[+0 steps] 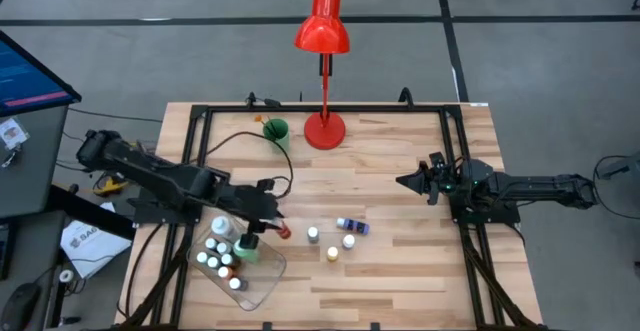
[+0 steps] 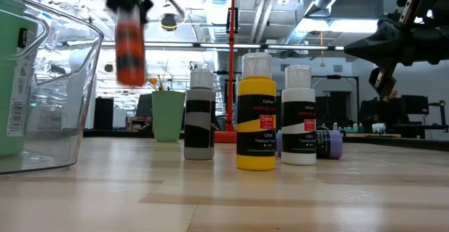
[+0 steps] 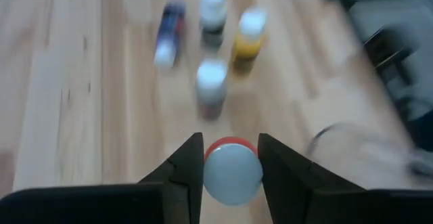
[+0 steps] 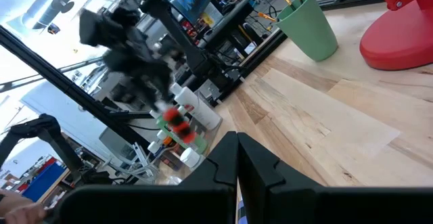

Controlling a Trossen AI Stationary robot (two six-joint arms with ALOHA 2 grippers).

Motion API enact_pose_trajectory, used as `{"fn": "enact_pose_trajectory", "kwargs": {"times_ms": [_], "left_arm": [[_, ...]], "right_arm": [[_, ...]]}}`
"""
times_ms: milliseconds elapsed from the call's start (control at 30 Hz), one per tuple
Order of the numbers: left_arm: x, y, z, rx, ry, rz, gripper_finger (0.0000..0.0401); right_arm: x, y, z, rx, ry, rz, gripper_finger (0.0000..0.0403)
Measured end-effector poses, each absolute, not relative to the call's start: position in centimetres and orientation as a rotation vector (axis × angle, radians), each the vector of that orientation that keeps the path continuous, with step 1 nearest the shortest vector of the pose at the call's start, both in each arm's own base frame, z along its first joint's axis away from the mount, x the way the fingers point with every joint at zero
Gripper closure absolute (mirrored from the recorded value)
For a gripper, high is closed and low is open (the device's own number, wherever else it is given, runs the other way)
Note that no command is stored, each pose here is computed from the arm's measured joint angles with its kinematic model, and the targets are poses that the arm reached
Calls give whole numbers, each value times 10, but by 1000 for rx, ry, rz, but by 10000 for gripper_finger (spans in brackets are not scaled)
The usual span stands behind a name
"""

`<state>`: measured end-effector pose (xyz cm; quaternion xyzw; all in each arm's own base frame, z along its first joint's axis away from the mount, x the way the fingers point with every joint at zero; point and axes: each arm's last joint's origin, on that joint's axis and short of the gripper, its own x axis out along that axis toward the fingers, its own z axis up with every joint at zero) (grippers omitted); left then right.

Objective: Pick & Place Paint Supplies
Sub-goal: Put the orange coloring bottle into the transparent bin

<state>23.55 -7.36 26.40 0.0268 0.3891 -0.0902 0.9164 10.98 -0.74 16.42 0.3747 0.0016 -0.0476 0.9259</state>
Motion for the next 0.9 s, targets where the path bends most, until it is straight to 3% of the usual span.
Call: {"fn": "enact_pose_trajectory", "kwargs": {"times_ms": [167, 367, 700, 900], "left_arm": [[233, -86, 309, 45, 677, -247, 298], [215, -109, 334, 66, 747, -330, 299], [186, -161, 322, 113, 825, -334, 299], [196, -186, 293, 204, 914, -337, 299]], "right_arm": [[110, -7, 164, 769, 3, -98, 403], [110, -7, 164, 769, 3, -97, 403], [110, -7, 164, 769, 3, -98, 403], [110, -7, 164, 769, 4, -98, 403]]}}
